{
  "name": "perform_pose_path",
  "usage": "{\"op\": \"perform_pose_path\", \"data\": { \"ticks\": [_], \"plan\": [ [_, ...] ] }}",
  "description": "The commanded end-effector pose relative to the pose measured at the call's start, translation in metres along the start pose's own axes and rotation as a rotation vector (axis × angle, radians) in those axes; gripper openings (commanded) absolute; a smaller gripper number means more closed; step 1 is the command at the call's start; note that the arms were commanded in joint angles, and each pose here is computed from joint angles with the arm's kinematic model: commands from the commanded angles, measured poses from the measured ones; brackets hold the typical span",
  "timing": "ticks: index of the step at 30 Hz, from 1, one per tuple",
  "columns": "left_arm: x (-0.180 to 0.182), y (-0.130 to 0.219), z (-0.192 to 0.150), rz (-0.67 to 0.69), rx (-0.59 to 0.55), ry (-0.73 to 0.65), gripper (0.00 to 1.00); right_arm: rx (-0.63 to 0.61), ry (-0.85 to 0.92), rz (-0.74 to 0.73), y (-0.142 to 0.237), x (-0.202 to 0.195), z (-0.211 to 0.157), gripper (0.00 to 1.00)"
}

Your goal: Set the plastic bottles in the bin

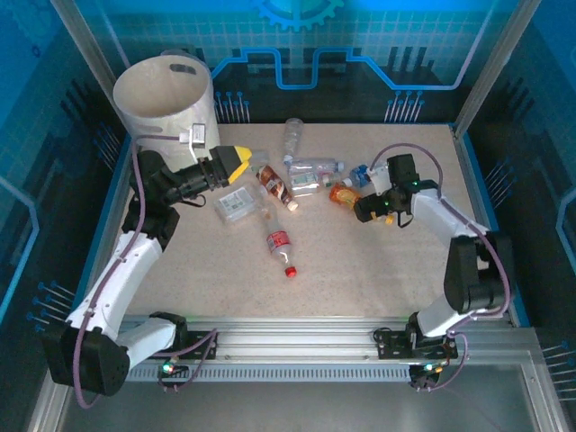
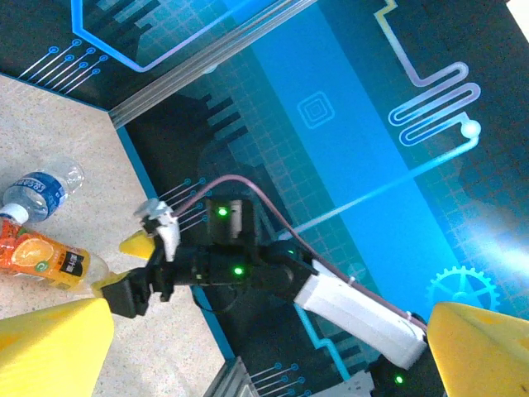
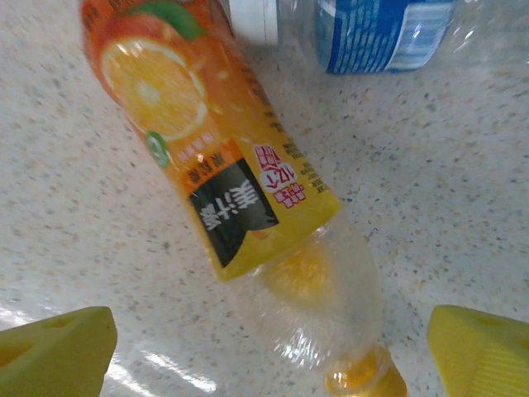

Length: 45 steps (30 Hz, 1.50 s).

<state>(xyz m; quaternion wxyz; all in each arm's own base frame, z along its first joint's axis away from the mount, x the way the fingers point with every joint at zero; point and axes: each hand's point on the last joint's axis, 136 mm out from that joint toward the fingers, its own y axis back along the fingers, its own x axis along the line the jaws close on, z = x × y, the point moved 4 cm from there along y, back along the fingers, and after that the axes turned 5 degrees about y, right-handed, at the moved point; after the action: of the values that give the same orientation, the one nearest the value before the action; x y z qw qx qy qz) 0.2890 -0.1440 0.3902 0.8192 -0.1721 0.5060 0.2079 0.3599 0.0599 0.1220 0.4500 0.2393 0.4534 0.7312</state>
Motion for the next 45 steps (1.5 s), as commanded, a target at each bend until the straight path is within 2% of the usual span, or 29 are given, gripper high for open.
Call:
{"op": "perform_pose_path", "data": {
  "ticks": [1, 6, 16, 24, 28, 35, 45],
  "plan": [
    [-0.001, -0.003, -0.001, -0.033, 0.008, 0.012, 0.99, 0.028, 0.072, 0.042, -0.019, -0.006, 0.000, 0.97],
    [-0.008, -0.004, 0.002, -0.065, 0.009, 0.014, 0.99, 0.114, 0.119, 0.070, -0.044, -0.008, -0.004, 0.97],
    [-0.004, -0.007, 0.004, -0.086, 0.011, 0.046, 0.99, 0.257, 0.194, 0.118, -0.066, 0.000, -0.022, 0.88],
    [-0.003, -0.009, 0.007, -0.103, 0.004, 0.067, 0.99, 0.284, 0.217, 0.115, -0.066, 0.006, -0.025, 0.70],
    [-0.002, -0.008, 0.006, -0.104, 0.002, 0.069, 0.99, 0.249, 0.231, 0.076, -0.055, 0.008, -0.018, 0.60],
    [-0.009, -0.007, 0.006, -0.131, 0.007, 0.071, 0.99, 0.151, 0.212, 0.032, -0.027, 0.016, -0.005, 0.55],
    [-0.019, -0.007, 0.010, -0.228, -0.008, 0.104, 0.99, -0.130, 0.146, 0.011, 0.030, 0.056, 0.013, 0.47]
  ]
}}
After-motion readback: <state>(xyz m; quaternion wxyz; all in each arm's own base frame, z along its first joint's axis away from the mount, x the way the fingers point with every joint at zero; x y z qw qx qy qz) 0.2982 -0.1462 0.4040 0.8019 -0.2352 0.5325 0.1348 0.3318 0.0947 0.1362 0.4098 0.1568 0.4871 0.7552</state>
